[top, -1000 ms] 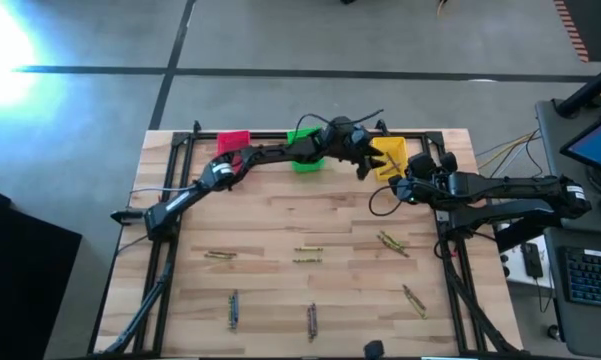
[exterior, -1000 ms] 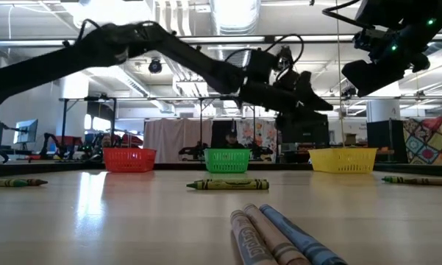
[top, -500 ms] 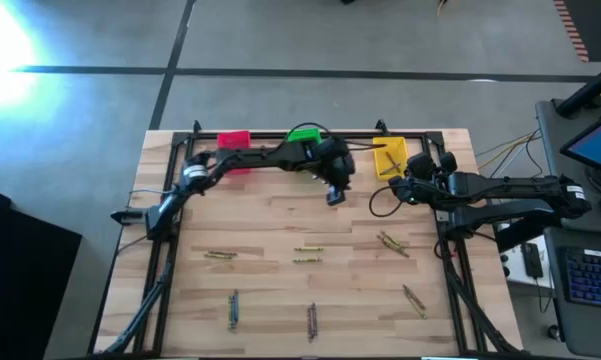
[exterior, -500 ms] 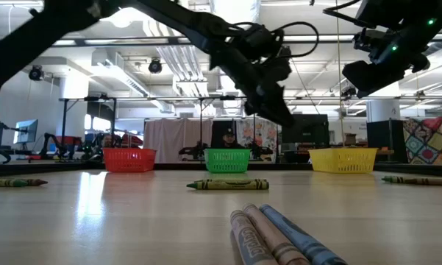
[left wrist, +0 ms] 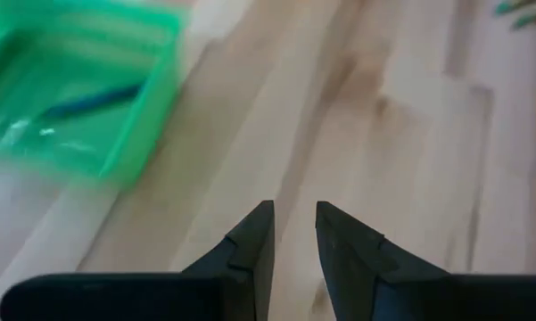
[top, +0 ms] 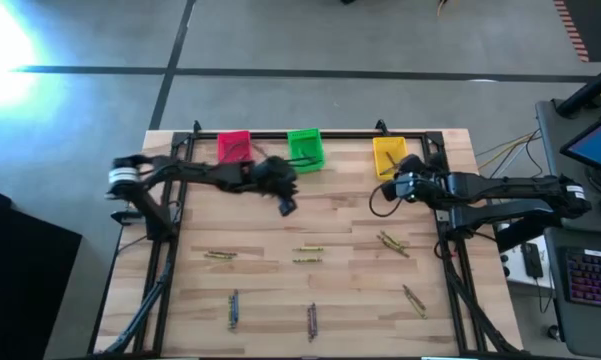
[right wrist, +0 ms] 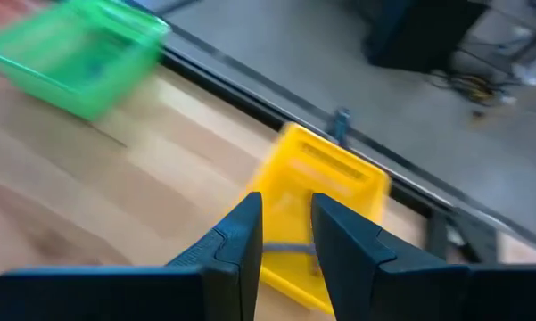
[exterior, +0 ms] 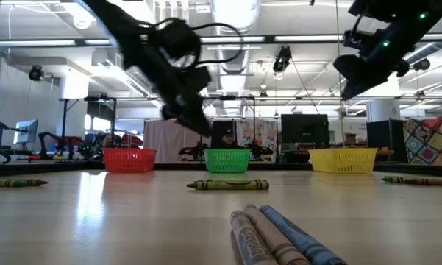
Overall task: Sort crayons
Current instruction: Put the green crayon into the green basket
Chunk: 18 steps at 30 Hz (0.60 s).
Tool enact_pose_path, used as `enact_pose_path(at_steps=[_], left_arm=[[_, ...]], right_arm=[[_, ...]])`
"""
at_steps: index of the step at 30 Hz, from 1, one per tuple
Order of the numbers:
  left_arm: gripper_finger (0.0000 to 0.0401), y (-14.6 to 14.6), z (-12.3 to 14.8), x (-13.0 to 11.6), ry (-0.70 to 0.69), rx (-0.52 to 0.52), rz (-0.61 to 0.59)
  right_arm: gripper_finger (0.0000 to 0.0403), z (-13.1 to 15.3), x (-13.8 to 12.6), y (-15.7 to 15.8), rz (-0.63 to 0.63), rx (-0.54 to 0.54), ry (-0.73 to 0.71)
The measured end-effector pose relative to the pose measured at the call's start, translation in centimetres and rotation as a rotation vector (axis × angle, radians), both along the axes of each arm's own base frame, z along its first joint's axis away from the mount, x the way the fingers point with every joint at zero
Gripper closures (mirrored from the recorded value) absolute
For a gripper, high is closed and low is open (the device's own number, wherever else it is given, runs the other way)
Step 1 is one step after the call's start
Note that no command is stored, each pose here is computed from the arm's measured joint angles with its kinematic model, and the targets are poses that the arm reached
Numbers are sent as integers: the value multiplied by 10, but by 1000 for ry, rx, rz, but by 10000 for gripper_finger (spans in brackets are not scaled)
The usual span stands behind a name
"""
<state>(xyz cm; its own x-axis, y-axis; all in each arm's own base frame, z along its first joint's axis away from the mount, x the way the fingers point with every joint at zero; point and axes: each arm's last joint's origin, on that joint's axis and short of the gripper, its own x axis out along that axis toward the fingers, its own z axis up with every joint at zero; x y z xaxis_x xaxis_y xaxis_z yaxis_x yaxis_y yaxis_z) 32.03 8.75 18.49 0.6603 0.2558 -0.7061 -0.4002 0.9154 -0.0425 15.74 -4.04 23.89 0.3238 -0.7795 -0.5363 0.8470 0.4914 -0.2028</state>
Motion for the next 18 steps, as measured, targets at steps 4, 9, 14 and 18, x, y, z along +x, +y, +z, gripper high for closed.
enact_pose_path(at_steps=[4,9,14,18], left_arm=[[333,-8,-11,-33,-30,-27,89],[333,-18,-44,-70,55,-123,175],[333,-28,-73,-96,66,-296,305],[333,-42,-79,-103,-3,-263,236]], right_arm=[[311,0,18,0,115,40,-62],[309,-9,50,1,309,136,-134],[312,-31,86,3,453,233,-180],[308,-56,113,7,513,348,-126]])
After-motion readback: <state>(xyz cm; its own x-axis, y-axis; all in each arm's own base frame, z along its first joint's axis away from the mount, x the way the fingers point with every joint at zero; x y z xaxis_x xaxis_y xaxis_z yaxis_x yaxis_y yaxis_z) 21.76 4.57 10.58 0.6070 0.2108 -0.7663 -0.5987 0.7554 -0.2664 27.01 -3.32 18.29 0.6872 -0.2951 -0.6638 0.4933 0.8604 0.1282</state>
